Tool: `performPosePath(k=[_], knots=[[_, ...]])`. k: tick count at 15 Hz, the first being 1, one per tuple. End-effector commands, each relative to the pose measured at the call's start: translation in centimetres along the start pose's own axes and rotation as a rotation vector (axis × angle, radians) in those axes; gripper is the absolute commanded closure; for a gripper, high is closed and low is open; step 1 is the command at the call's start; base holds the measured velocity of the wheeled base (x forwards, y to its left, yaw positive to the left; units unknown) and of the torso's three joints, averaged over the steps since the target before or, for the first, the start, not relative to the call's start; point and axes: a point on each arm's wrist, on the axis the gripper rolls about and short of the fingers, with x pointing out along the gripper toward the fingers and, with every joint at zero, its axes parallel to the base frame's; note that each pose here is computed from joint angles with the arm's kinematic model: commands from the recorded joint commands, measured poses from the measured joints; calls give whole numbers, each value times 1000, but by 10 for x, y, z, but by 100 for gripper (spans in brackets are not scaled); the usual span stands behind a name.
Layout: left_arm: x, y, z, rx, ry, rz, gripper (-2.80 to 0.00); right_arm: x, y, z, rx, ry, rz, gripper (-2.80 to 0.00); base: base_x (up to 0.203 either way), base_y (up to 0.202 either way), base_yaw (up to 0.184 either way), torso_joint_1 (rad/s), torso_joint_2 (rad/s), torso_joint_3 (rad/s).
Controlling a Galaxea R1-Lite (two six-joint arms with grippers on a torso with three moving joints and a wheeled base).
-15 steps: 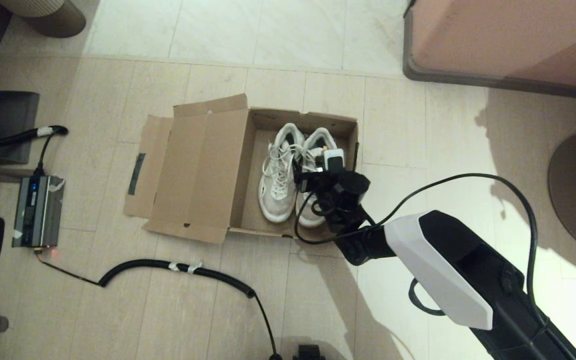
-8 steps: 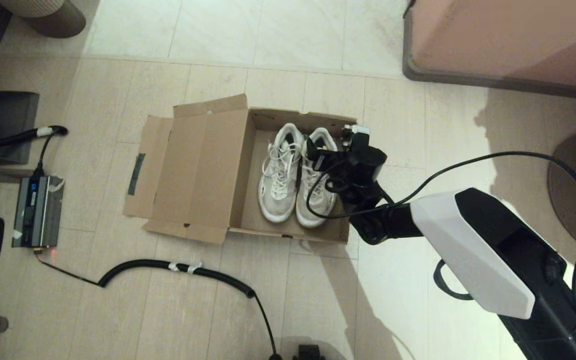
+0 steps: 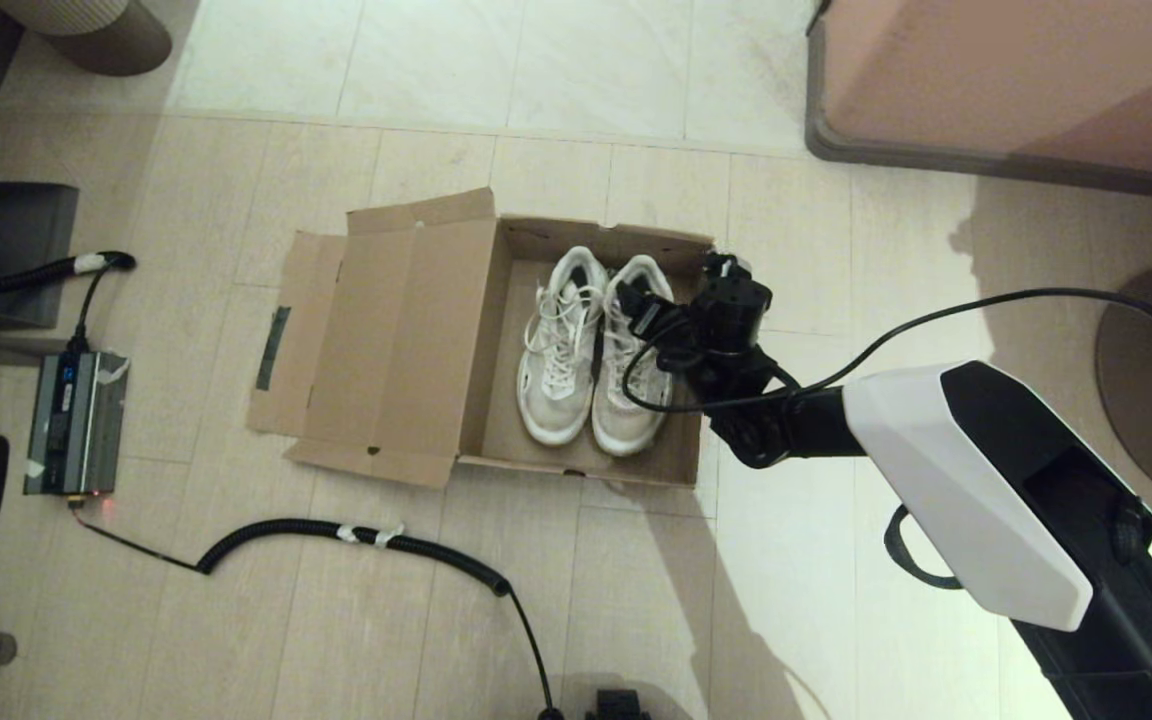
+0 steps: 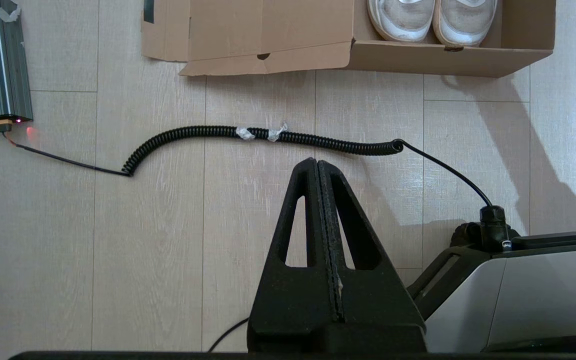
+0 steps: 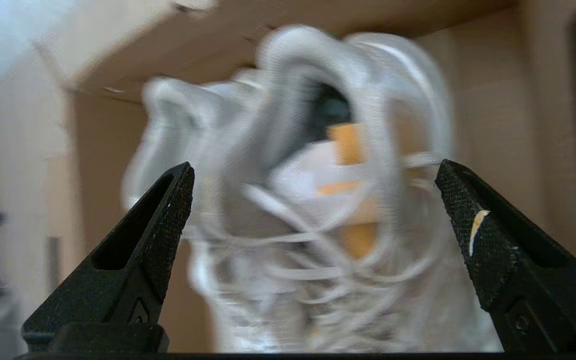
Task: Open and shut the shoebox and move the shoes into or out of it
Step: Put the shoes out of the shoe box
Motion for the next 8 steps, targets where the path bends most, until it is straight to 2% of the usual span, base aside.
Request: performPosePath(k=[1, 4, 5, 8], knots=[[1, 0, -2, 0, 9, 0, 0, 2, -9, 1, -25, -7, -17, -280, 0, 0, 0, 0, 0, 0], [1, 0, -2, 0, 9, 0, 0, 1, -3, 17, -36, -54, -31, -280, 0, 0, 0, 0, 0, 0], [1, 0, -2, 0, 9, 0, 0, 0, -2, 23, -37, -72, -25, 0, 0, 0, 0, 0, 0, 0], [1, 0, -2, 0, 9, 0, 0, -4, 8, 44, -28, -93, -13, 0, 0, 0, 0, 0, 0, 0]])
